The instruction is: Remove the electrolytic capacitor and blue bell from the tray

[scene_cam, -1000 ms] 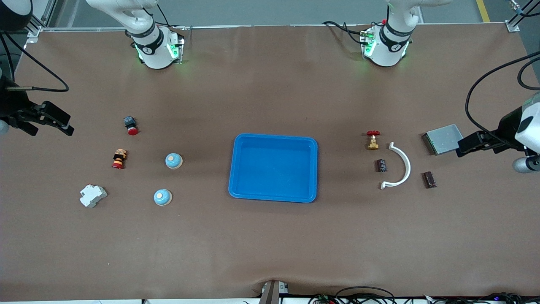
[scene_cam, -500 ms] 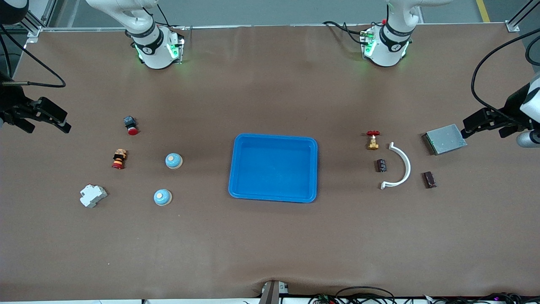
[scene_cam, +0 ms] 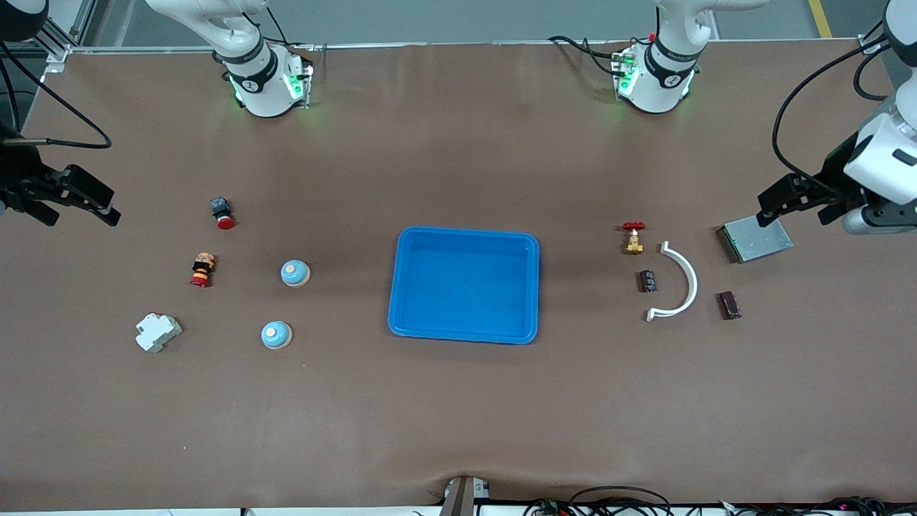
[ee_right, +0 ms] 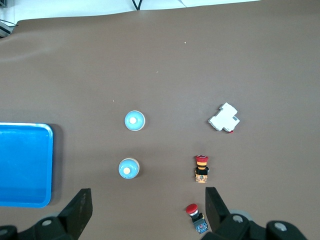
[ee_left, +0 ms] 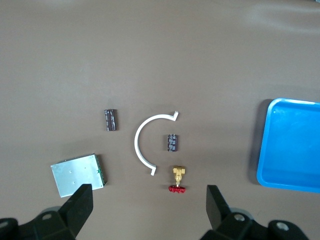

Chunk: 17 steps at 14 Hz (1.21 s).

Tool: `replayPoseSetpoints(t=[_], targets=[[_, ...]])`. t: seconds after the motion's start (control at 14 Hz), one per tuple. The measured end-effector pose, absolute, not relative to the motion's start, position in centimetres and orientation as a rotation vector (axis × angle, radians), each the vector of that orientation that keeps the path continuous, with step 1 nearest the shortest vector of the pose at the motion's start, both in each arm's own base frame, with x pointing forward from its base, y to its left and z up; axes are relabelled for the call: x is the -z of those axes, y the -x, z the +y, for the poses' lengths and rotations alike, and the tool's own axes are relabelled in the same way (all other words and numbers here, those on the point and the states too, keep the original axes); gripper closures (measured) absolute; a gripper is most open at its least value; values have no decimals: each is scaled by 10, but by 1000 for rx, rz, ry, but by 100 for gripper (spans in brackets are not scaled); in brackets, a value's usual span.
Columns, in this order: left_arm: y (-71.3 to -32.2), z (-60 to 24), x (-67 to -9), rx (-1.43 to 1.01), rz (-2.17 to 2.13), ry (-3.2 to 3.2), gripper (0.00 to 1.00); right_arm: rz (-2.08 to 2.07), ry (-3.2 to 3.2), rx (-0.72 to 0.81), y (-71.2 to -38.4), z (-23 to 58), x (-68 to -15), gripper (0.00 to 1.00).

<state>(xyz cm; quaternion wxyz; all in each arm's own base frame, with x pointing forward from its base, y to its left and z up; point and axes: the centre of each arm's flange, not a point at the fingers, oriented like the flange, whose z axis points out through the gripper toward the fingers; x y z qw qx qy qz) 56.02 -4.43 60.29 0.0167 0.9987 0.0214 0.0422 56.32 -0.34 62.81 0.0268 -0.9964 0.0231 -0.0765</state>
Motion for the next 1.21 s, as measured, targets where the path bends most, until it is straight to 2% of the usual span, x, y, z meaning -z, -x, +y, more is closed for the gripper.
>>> replayPoseSetpoints(t=[0.57,1.21], targets=[[-544,-43,-607,-54,47,-3113,0,86,3087,64,-552,-10,-618,0],[-544,-39,-611,-34,20,-3124,0,89,3087,41,-550,-11,-617,0]])
